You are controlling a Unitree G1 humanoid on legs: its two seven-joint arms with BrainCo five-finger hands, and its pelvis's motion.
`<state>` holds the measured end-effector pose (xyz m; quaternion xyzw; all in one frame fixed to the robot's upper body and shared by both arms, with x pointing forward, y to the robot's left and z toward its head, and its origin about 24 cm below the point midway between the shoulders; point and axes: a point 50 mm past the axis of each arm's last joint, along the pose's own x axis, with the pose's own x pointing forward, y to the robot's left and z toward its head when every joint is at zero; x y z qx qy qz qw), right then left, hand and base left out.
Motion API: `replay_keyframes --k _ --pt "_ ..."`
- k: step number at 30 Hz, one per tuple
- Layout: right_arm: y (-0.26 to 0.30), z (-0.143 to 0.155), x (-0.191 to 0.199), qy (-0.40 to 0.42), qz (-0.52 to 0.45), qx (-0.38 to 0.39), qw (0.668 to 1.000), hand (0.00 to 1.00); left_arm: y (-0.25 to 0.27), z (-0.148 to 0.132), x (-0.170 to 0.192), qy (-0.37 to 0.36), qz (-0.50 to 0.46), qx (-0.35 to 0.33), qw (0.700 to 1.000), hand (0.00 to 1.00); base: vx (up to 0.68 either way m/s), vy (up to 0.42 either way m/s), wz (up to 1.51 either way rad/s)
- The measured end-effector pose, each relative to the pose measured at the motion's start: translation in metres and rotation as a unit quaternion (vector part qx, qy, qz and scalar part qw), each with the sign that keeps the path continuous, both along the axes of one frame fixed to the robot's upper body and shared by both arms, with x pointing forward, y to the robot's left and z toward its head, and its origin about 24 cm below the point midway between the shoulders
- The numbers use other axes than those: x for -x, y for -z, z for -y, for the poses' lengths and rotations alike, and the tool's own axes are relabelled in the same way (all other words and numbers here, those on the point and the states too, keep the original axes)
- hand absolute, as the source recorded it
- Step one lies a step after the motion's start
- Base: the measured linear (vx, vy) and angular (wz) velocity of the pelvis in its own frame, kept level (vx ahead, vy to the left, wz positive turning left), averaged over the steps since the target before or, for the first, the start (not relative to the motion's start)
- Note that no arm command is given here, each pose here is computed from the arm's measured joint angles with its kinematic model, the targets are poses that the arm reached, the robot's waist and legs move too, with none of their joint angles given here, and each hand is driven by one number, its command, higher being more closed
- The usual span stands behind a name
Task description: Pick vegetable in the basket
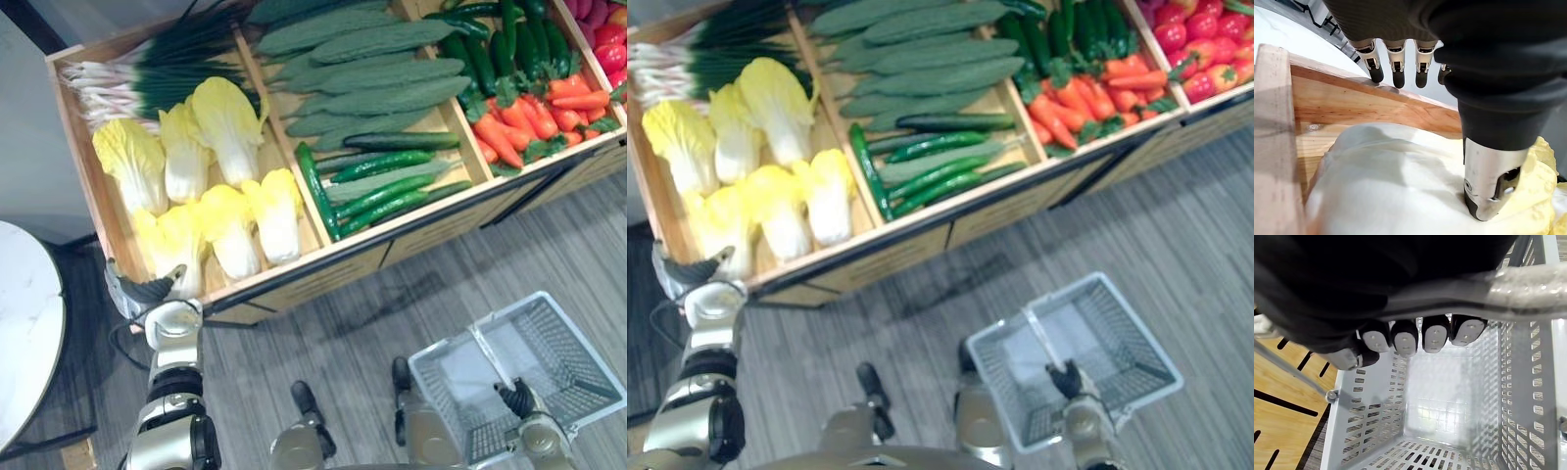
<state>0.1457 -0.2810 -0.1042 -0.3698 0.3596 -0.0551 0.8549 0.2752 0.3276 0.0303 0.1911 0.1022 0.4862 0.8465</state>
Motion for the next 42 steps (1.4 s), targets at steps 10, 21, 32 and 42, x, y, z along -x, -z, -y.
replay_keyframes --k 10,21,32,42 --pt "-0.001 -0.002 -0.005 -0.002 0.007 -0.002 1.000 1.00 -0.002 -0.006 0.001 -0.007 -0.002 -0.009 1.000 0.00 0.00 -0.015 -0.11" --pt "0.000 -0.012 -0.011 -0.016 0.013 -0.014 1.000 1.00 0.008 0.004 -0.003 0.037 -0.035 -0.004 0.999 0.00 0.00 -0.015 -0.07" --pt "-0.001 -0.014 -0.012 -0.020 0.017 -0.014 1.000 1.00 0.014 0.002 0.003 0.018 -0.030 0.011 0.999 0.00 0.01 -0.010 -0.04" --pt "-0.001 -0.017 -0.018 -0.029 0.019 -0.014 0.999 1.00 0.020 -0.004 0.011 0.009 -0.040 0.006 0.999 1.00 0.00 -0.005 -0.01"
